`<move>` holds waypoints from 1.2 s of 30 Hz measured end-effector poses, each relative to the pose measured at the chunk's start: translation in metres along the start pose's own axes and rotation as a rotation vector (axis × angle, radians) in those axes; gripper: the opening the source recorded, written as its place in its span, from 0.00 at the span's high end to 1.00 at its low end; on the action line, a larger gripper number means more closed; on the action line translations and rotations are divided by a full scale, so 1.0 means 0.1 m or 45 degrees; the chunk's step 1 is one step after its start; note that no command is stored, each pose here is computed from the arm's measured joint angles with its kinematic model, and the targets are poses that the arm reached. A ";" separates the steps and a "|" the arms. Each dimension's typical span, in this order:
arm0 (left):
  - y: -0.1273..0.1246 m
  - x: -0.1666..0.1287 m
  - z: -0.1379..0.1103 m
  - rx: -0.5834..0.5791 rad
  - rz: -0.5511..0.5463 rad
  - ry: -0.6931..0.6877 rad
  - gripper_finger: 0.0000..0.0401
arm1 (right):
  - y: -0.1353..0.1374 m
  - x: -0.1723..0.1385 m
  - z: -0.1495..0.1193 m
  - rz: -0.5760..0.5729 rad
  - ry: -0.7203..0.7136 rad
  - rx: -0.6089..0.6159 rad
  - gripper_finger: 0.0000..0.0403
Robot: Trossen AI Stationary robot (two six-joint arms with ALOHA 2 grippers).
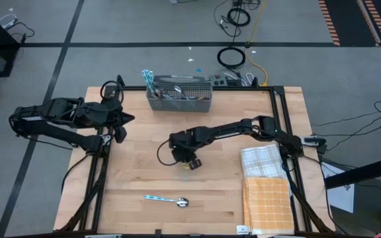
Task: Sort silverware
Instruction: Put the top spoon into the middle right section of the utensil holder
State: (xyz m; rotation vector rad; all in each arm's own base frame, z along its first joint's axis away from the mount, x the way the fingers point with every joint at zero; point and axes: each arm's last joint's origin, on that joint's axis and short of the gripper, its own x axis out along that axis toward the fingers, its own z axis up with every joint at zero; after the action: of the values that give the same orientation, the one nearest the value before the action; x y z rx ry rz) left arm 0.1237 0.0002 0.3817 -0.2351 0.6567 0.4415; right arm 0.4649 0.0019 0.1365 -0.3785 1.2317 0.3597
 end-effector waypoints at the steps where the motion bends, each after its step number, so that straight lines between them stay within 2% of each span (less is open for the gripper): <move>1: 0.00 0.00 0.00 0.000 -0.001 -0.001 0.96 | 0.03 -0.01 -0.03 0.021 0.040 -0.005 0.68; 7: 0.00 0.00 0.00 0.010 -0.001 -0.002 0.96 | 0.08 -0.17 -0.12 0.068 0.154 0.037 0.72; 10: 0.00 0.00 0.00 0.009 -0.001 -0.003 0.96 | 0.07 -0.38 -0.09 0.024 0.111 0.114 0.72; 14: 0.00 0.00 0.00 0.009 -0.002 -0.005 0.96 | 0.08 -0.79 -0.05 -0.050 0.021 0.297 0.72; 20: 0.00 0.00 0.00 0.034 0.001 -0.008 0.96 | 0.12 -1.20 -0.14 -0.176 0.050 0.678 0.72; 25: 0.00 0.00 0.00 0.038 -0.012 -0.002 0.96 | 0.17 -1.11 -0.24 -0.161 0.196 0.933 0.71; 30: 0.00 -0.01 0.00 0.044 -0.021 0.003 0.96 | 0.25 -1.02 -0.29 -0.156 0.257 1.058 0.60; 36: 0.00 0.00 0.00 0.099 -0.024 0.006 0.96 | 0.24 -0.97 -0.30 -0.185 0.214 1.182 0.48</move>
State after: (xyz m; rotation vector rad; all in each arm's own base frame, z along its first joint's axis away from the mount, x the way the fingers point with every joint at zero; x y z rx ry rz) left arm 0.1234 -0.0002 0.3819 -0.1684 0.6745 0.3968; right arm 0.4007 0.0031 0.2180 0.3098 1.3881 -0.3865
